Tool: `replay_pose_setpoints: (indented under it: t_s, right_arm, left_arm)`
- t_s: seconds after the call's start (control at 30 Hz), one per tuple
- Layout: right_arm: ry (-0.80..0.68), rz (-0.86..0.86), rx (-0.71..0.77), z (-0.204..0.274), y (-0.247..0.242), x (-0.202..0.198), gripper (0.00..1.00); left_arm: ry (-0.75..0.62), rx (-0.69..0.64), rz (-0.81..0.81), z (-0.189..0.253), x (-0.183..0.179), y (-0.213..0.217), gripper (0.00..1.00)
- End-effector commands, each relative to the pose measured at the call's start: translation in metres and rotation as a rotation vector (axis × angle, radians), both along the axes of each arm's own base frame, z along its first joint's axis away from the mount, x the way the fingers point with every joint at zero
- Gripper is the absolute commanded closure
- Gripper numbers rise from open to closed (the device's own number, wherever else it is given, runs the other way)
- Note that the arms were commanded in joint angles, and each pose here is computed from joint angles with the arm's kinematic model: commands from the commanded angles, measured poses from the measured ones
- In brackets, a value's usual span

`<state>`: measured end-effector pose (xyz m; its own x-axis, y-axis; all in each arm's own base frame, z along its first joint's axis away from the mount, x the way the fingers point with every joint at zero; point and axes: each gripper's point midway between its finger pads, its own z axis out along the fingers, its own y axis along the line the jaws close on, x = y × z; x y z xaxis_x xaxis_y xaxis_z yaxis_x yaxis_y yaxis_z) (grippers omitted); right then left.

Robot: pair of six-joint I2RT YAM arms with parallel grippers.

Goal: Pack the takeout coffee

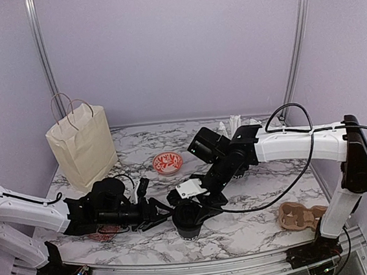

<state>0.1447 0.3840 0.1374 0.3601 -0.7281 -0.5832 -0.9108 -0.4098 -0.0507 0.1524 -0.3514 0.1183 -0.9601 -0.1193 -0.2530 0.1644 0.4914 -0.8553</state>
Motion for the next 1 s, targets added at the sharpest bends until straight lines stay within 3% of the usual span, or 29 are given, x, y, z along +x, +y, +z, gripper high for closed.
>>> replay_pose_setpoints:
  t_s: [0.0, 0.23, 0.53, 0.97]
  right_arm:
    - [0.023, -0.003, -0.122, -0.023, -0.020, -0.004, 0.24]
    - [0.017, -0.026, -0.100, -0.014, -0.015, 0.003, 0.20]
    - [-0.003, -0.028, -0.102, -0.021, -0.016, 0.006, 0.31]
    - [-0.022, -0.015, -0.112, -0.033, -0.019, 0.005, 0.32]
  left_arm:
    - [-0.027, -0.052, -0.026, 0.016, 0.000, -0.010, 0.48]
    - [-0.028, -0.051, -0.028, 0.016, 0.000, -0.010, 0.50]
    - [-0.049, -0.064, -0.030, 0.023, 0.003, -0.015, 0.59]
    - [0.032, -0.145, -0.089, 0.018, -0.005, -0.035, 0.64]
